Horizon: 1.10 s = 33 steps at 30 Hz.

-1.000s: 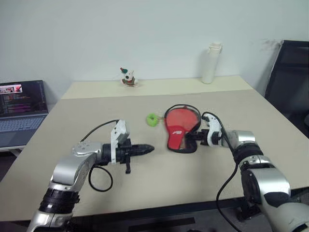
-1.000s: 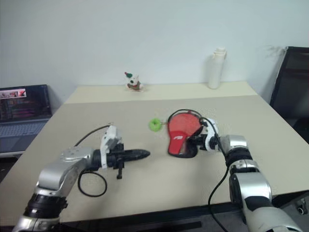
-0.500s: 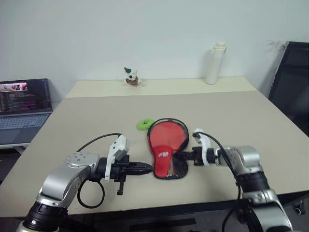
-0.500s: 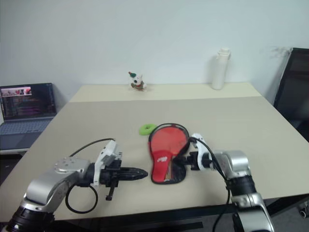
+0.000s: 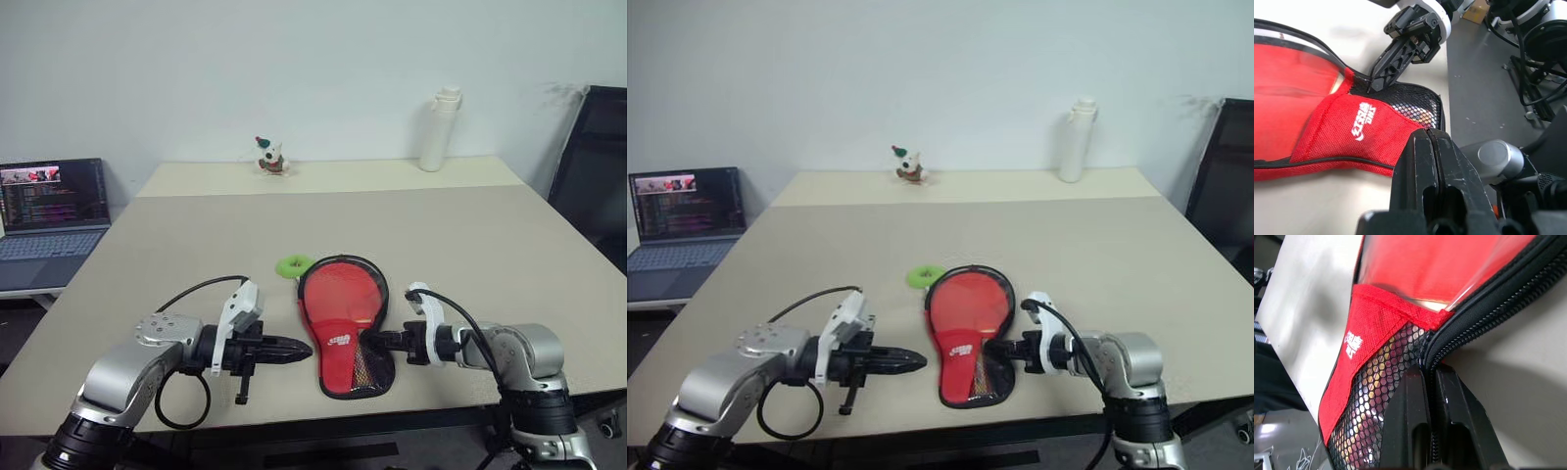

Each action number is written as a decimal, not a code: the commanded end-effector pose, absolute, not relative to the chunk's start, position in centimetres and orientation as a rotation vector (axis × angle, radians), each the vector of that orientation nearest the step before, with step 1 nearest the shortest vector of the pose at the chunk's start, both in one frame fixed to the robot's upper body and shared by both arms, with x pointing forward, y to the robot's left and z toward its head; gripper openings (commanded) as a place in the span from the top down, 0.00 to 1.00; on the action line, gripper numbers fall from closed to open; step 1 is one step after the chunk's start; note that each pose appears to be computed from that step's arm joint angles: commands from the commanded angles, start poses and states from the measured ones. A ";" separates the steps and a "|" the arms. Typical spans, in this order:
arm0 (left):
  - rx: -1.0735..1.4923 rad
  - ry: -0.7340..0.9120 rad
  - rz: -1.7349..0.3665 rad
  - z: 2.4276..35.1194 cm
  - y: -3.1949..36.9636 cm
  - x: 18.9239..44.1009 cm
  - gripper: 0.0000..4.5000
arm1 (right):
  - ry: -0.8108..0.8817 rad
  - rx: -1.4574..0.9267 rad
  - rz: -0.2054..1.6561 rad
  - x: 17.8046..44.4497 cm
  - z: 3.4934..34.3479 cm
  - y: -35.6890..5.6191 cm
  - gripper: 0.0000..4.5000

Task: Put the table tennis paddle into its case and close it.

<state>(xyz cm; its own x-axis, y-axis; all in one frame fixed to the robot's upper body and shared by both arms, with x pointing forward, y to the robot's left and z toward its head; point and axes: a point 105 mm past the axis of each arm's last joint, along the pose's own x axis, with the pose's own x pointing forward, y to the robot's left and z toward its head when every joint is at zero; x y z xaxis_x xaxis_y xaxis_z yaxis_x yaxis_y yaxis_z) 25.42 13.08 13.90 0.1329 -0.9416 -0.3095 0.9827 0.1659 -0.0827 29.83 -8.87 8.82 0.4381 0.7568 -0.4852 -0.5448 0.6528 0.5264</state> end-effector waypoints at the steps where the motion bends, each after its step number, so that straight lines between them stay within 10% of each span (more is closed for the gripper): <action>1: 0.189 0.287 -1.415 14.7 13.2 25.3 1.00 | 0.781 0.350 0.852 28.4 8.7 -8.3 1.00; 17: 0.199 0.293 -1.402 14.3 13.5 25.7 1.00 | 0.755 0.361 0.752 28.8 8.0 -8.7 1.00; 31: 0.185 0.279 -1.378 13.9 13.4 25.8 1.00 | 0.497 0.168 0.822 30.8 13.5 -12.0 0.00; 33: 0.181 0.269 -1.363 14.0 13.4 26.0 1.00 | 0.440 0.181 0.839 31.1 15.0 -12.4 0.00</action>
